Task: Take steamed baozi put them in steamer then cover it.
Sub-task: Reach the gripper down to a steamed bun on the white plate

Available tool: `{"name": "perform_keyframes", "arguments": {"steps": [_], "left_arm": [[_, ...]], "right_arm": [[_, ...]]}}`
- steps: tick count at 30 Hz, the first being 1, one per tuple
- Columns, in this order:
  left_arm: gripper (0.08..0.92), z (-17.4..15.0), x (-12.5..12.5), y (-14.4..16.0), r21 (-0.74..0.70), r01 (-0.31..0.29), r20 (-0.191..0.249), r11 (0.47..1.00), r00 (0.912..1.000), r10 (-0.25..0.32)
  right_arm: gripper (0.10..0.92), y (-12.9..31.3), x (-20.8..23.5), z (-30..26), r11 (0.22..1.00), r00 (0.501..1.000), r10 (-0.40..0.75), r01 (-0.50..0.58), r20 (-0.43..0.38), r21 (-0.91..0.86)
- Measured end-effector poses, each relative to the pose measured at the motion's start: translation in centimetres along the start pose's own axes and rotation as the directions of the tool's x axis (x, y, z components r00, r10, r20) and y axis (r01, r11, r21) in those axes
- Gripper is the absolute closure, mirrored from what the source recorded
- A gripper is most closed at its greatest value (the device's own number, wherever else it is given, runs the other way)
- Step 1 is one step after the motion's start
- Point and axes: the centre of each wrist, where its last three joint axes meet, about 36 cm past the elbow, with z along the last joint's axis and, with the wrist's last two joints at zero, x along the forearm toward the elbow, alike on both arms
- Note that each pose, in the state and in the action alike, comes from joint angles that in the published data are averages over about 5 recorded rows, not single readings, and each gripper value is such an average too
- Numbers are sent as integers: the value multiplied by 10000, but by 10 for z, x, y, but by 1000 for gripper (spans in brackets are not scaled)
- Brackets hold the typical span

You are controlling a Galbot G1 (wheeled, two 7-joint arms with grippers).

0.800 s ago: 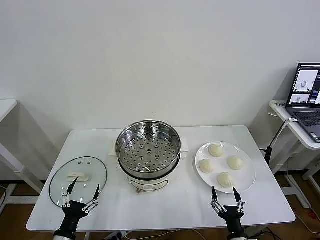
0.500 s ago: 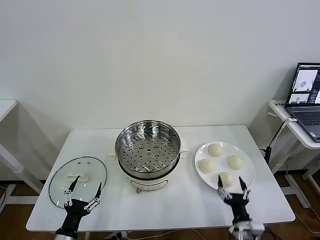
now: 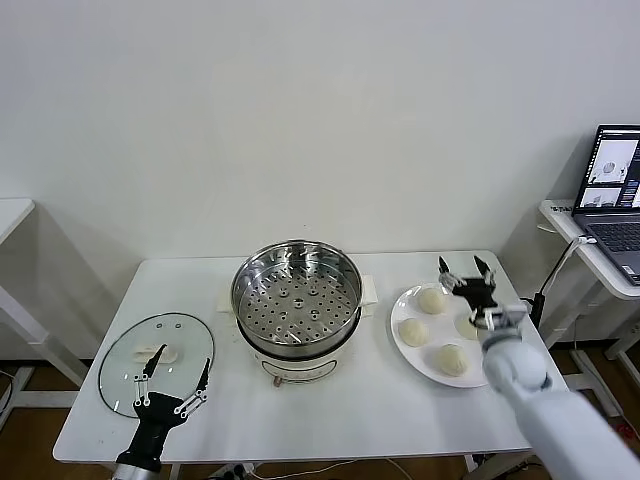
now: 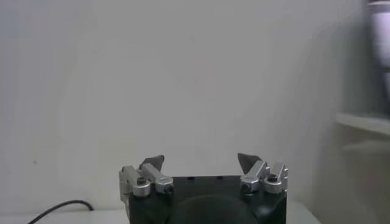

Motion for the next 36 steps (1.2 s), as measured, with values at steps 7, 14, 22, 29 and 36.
{"name": "perform_keyframes", "arguments": {"steps": [7,14,22,29,36], "left_arm": [[177,-2,0,-1,36,85,63,10000,9999,-86],[177,-4,-1,0,60,263,113,9996,9996,-263],[177,-7,4,1,80,435,115,9990,9990,-435],[177,-8,8,0,107,481,120,9988,9988,-482],[177,-8,10,-1,129,485,117,9987,9987,-486]], "right_arm": [[200,-54,-36,-43,8903,9128,-3365,3885,-2314,2375],[200,-86,-63,-84,6616,7195,-4431,6650,-5348,3464],[200,-90,-99,-108,4824,5635,-3544,7938,-7462,3703],[200,-77,-126,-110,4013,4851,-2799,8430,-8284,3581],[200,-64,-143,-104,3562,4364,-2357,8701,-8683,3406]]}}
